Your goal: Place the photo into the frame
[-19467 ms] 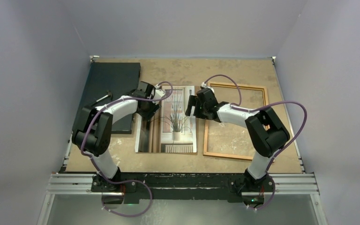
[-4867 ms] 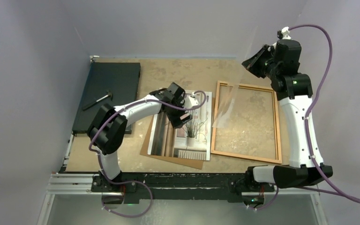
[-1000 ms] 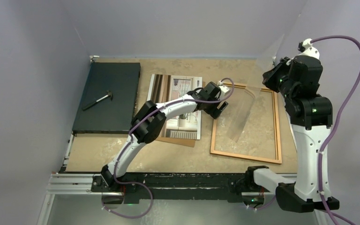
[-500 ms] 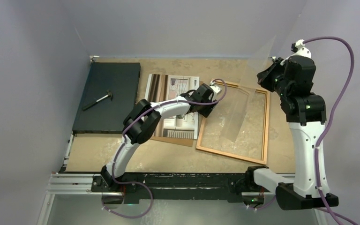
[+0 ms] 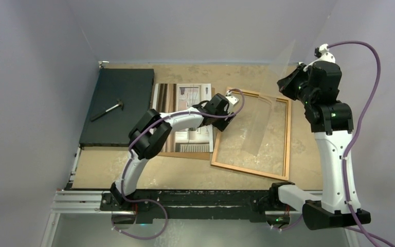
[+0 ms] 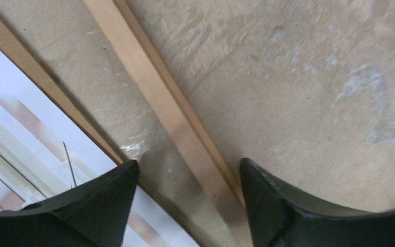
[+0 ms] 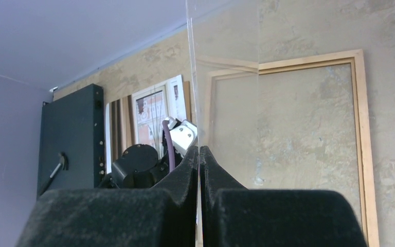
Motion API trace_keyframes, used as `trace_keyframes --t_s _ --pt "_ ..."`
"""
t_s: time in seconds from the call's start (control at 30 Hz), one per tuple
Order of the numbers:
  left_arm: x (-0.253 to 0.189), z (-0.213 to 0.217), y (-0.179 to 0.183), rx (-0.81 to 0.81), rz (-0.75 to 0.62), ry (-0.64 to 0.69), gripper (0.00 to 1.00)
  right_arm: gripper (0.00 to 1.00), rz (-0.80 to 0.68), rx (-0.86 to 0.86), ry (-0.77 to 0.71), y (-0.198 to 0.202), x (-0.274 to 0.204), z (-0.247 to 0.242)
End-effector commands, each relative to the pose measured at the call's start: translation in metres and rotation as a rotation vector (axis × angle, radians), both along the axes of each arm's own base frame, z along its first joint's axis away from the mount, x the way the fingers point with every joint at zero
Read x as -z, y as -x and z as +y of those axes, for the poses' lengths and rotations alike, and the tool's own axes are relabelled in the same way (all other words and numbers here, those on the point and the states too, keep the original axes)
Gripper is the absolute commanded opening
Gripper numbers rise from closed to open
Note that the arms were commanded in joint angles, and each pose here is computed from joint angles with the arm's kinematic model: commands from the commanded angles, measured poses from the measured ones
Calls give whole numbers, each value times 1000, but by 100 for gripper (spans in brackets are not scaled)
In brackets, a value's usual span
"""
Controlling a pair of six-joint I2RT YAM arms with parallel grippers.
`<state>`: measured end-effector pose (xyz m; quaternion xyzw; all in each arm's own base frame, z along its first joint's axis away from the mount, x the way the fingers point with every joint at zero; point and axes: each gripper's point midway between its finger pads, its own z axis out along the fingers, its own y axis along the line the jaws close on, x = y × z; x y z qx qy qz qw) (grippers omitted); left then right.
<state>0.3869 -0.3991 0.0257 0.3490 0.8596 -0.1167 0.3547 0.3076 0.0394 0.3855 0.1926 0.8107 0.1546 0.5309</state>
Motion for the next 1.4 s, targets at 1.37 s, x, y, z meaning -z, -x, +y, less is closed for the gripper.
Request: trace_keyframes --t_s 1.37 --pt "-89 164 -36 -82 61 166 93 0 150 -234 -204 -38 110 45"
